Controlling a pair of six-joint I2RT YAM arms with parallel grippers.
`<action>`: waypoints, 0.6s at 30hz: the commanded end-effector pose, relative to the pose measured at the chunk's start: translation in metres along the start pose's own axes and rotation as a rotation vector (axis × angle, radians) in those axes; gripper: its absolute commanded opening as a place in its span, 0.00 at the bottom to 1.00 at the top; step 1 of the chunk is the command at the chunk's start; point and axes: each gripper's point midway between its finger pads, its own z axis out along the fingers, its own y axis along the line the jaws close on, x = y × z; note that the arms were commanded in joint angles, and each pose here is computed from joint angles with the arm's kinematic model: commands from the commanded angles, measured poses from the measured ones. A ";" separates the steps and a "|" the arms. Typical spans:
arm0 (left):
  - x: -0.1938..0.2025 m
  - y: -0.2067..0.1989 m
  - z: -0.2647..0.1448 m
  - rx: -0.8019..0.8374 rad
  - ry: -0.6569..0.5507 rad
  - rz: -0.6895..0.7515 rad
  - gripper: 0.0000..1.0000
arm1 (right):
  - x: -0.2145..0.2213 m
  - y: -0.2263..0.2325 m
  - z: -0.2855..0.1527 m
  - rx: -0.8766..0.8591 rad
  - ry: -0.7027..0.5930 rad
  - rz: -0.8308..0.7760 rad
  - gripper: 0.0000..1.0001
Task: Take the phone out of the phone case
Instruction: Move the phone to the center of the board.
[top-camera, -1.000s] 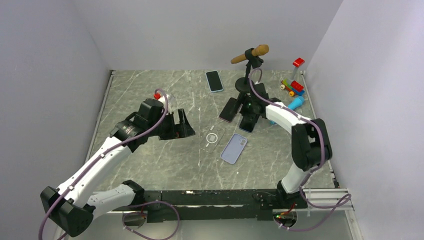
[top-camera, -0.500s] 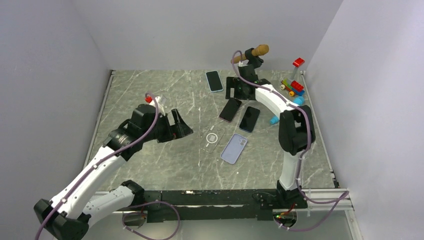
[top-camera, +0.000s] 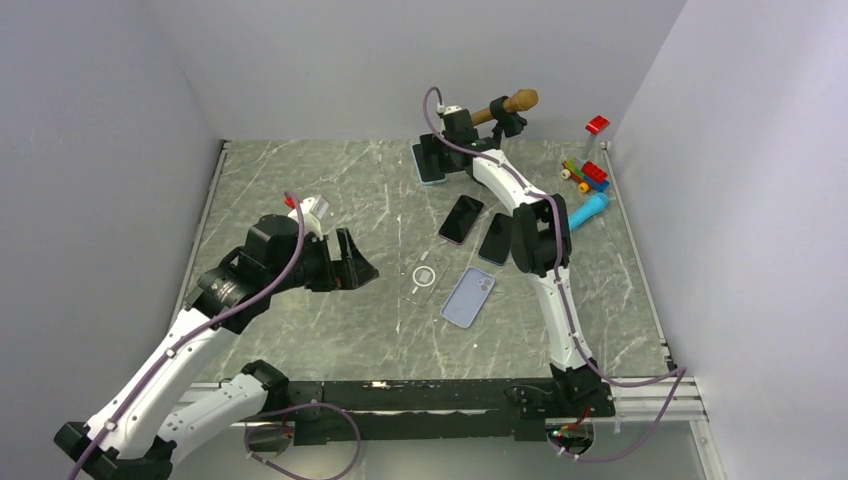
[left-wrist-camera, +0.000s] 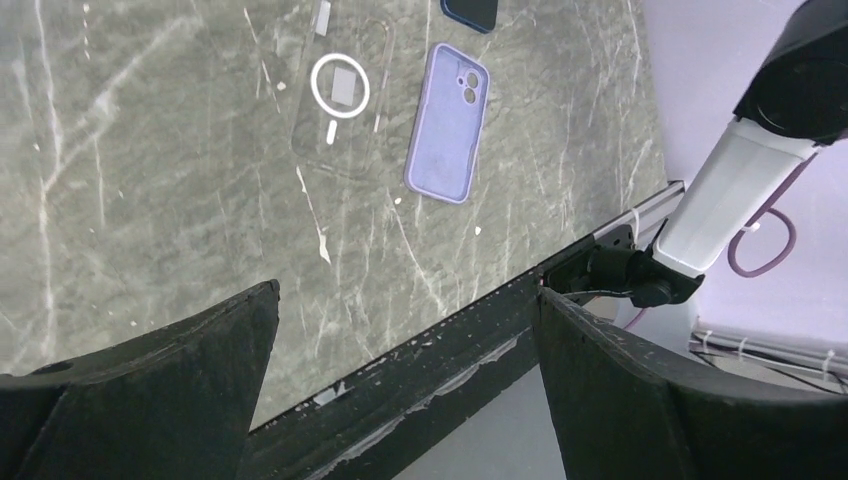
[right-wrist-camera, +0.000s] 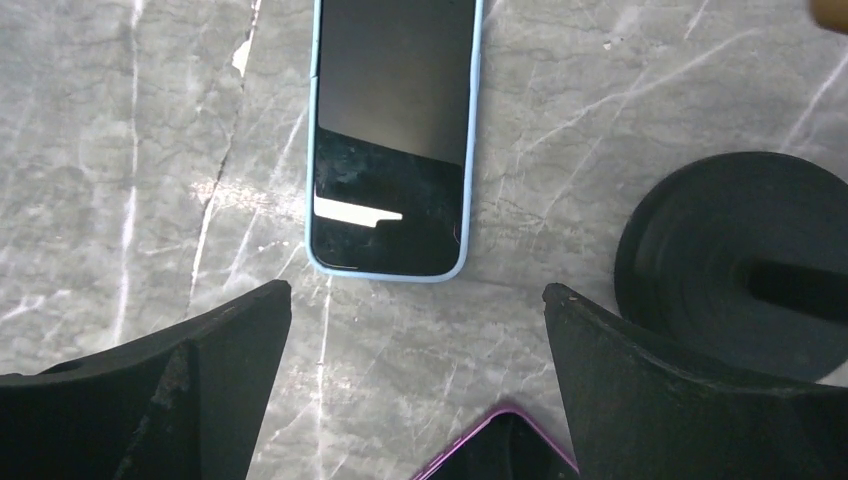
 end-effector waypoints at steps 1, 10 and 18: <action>-0.016 -0.013 -0.003 0.043 -0.030 0.116 0.99 | -0.018 0.004 0.004 -0.025 -0.047 -0.067 1.00; -0.024 -0.011 0.020 0.052 -0.019 0.154 0.99 | -0.013 0.013 0.033 -0.082 -0.047 0.020 1.00; -0.037 -0.008 0.035 0.050 -0.013 0.094 0.99 | 0.004 0.010 0.042 -0.172 0.025 0.305 0.83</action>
